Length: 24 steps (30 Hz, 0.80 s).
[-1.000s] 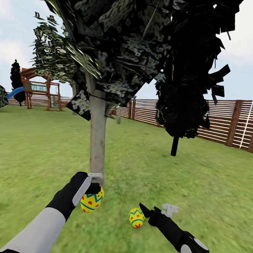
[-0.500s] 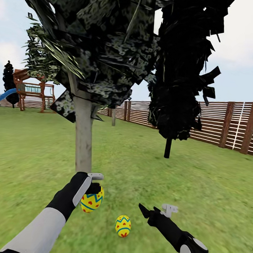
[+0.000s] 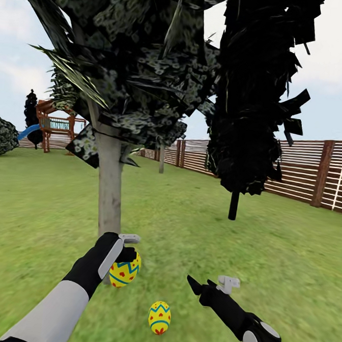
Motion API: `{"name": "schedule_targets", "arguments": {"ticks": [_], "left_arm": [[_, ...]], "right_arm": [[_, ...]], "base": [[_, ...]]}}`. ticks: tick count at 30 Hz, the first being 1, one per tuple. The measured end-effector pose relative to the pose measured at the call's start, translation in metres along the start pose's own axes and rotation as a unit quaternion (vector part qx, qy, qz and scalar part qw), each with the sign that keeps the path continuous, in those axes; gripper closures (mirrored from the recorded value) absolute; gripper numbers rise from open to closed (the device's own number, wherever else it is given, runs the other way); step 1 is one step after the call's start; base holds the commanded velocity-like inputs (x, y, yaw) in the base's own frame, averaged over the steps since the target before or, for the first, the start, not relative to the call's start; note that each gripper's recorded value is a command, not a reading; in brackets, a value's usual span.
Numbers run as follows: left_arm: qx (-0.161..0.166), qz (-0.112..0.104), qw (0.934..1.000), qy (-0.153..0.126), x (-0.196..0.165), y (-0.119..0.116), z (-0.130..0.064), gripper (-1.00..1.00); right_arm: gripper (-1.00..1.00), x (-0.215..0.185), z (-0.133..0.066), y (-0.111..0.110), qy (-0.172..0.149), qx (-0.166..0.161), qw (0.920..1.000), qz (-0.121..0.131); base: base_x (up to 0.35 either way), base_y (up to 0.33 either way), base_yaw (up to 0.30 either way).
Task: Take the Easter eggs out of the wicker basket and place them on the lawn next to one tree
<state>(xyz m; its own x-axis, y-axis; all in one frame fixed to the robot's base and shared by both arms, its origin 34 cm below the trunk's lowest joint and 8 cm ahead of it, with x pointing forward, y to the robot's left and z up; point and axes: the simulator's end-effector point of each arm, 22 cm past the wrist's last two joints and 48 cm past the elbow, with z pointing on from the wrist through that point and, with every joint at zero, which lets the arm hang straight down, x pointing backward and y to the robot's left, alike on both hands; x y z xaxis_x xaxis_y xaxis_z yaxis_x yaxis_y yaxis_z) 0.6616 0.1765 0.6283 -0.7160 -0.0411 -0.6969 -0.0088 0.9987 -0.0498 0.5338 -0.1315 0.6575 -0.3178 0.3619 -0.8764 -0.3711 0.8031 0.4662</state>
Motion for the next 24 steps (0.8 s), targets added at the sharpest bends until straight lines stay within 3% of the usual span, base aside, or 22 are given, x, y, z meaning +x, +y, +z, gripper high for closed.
{"name": "schedule_targets", "arguments": {"ticks": [12, 24], "left_arm": [[0.001, 0.0, 1.0, -0.008, -0.005, -0.001, -0.007, 1.0], [0.003, -0.001, 0.9999, -0.015, -0.01, -0.003, -0.015, 1.0]], "right_arm": [[-1.0, -0.005, -0.002, 0.004, -0.006, -0.003, 1.0, -0.004], [-1.0, -0.01, -0.005, 0.008, -0.011, -0.006, 0.9999, -0.008]], "base": [[0.152, -0.286, 0.208], [0.154, -0.204, 0.209]]}}
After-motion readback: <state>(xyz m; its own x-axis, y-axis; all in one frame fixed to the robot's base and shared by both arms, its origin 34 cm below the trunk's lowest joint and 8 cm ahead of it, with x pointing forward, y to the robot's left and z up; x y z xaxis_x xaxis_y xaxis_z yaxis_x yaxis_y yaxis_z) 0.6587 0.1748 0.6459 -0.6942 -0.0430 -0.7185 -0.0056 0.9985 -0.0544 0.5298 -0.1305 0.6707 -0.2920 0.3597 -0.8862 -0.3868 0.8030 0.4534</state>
